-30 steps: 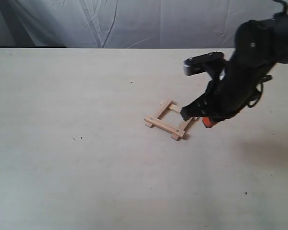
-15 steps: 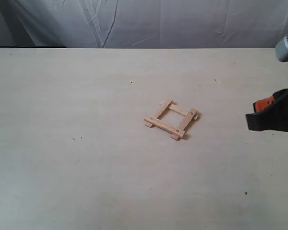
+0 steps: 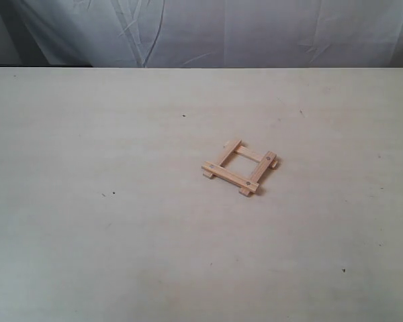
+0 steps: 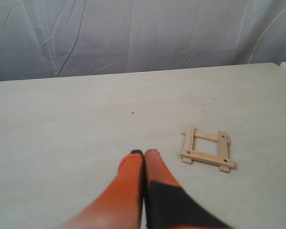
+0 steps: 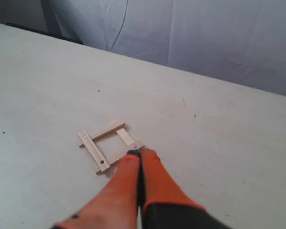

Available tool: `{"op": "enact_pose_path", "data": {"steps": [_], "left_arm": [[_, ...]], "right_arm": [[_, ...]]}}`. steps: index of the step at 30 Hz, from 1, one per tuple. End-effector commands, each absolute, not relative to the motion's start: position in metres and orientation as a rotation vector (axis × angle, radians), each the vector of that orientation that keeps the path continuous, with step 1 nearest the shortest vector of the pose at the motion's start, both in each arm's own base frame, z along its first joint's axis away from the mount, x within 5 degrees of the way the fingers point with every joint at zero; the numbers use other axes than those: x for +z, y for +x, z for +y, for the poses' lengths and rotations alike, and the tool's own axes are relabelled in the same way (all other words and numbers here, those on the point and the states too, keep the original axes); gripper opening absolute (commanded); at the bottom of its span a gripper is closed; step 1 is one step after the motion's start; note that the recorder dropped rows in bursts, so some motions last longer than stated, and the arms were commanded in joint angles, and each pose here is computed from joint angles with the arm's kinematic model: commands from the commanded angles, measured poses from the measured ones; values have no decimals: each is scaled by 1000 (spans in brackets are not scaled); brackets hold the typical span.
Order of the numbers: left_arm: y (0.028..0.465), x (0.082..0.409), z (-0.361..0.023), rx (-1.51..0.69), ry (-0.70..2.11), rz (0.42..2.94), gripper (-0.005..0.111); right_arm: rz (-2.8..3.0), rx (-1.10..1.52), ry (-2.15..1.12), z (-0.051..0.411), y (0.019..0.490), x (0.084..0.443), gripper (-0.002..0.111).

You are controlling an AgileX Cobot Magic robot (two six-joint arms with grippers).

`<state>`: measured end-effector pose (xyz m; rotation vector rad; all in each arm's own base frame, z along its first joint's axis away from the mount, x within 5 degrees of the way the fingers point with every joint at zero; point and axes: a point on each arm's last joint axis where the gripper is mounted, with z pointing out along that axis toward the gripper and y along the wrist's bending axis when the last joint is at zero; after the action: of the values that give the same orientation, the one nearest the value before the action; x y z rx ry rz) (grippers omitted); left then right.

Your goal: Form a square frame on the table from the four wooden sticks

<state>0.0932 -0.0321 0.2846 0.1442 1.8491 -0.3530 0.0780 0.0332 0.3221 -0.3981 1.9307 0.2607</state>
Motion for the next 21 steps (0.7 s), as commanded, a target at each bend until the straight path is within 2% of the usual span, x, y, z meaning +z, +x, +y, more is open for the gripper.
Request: {"op": "enact_pose_path", "data": {"steps": [1, 5, 17, 21], "left_arm": [[93, 285, -31, -352, 136, 1840, 0], [93, 285, -31, -352, 136, 1840, 0], [93, 285, -31, -352, 136, 1840, 0], [93, 285, -31, -352, 136, 1840, 0]], "right_arm": [[1876, 238, -373, 26, 67, 326, -1], [1878, 183, -281, 19, 62, 313, -1], [1853, 129, -114, 9, 52, 232, -1], [1789, 116, -91, 8, 50, 221, -1]]}}
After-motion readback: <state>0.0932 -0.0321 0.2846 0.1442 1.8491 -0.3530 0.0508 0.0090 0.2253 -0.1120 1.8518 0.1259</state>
